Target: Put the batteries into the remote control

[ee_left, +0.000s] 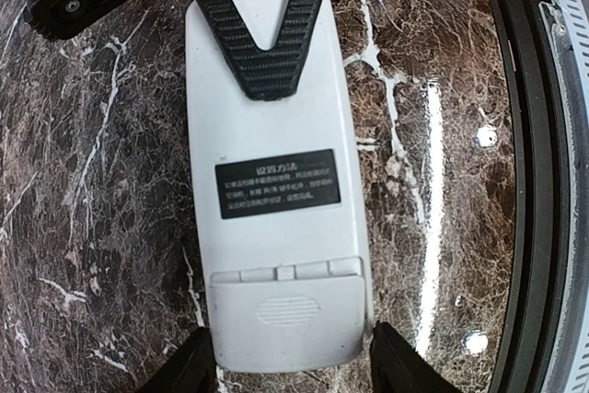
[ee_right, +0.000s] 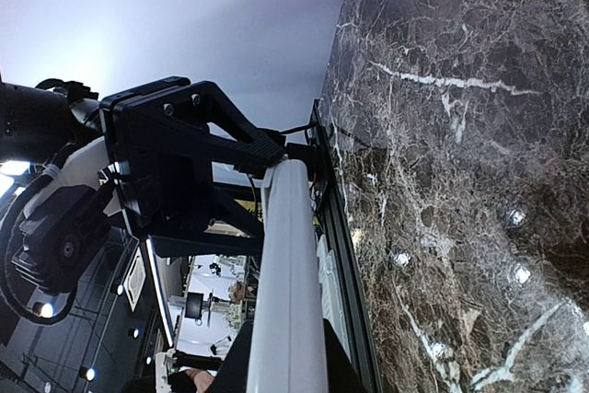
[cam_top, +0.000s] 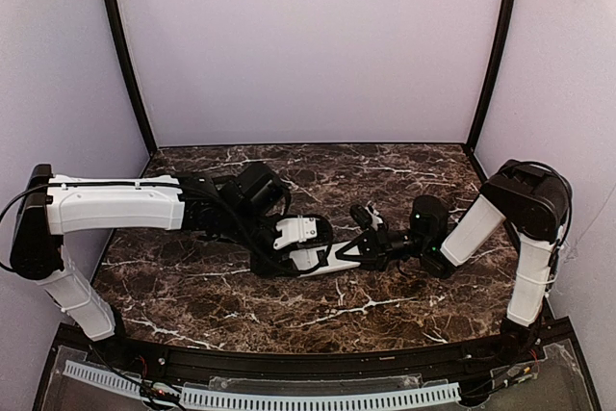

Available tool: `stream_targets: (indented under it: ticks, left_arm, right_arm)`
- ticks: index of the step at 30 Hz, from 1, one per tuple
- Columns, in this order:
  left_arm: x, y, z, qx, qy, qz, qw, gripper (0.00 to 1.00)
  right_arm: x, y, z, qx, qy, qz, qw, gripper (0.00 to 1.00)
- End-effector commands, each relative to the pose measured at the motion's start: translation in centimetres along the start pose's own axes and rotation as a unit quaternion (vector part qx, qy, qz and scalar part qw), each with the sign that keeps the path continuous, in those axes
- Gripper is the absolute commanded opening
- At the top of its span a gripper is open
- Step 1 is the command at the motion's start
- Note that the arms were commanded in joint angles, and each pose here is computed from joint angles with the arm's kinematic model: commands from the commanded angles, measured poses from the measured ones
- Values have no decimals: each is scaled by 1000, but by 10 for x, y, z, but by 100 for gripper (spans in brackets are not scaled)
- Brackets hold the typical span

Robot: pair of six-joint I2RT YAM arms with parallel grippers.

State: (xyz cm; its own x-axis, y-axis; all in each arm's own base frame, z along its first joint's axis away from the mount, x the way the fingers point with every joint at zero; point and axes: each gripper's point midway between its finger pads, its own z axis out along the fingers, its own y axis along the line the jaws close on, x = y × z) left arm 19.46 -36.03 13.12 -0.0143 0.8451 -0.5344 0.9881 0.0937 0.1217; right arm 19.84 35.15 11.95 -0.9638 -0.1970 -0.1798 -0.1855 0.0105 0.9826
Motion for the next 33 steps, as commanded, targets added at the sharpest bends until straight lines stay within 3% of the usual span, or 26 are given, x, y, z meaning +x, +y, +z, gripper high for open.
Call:
stream_targets:
  ticks: [1, 8, 21, 28, 33]
  left_arm:
    - [-5, -4, -3, 10, -6, 0, 1000, 58]
    - [-7, 0, -5, -1, -7, -2, 1000, 61]
    - [-15, 14, -15, -41, -22, -19, 999, 77]
    - [-42, 19, -48, -23, -110, -69, 991, 82]
    - [-52, 49, -84, -16, -205, -173, 963, 83]
  right_arm:
    - [-1, 16, 1, -21, -8, -40, 999, 0]
    - [-1, 16, 1, -24, -8, -41, 999, 0]
    - [0, 18, 0, -30, -10, -43, 999, 0]
    - [-4, 22, -3, -34, -18, -55, 998, 0]
    - [-13, 29, -7, -38, -31, -72, 996, 0]
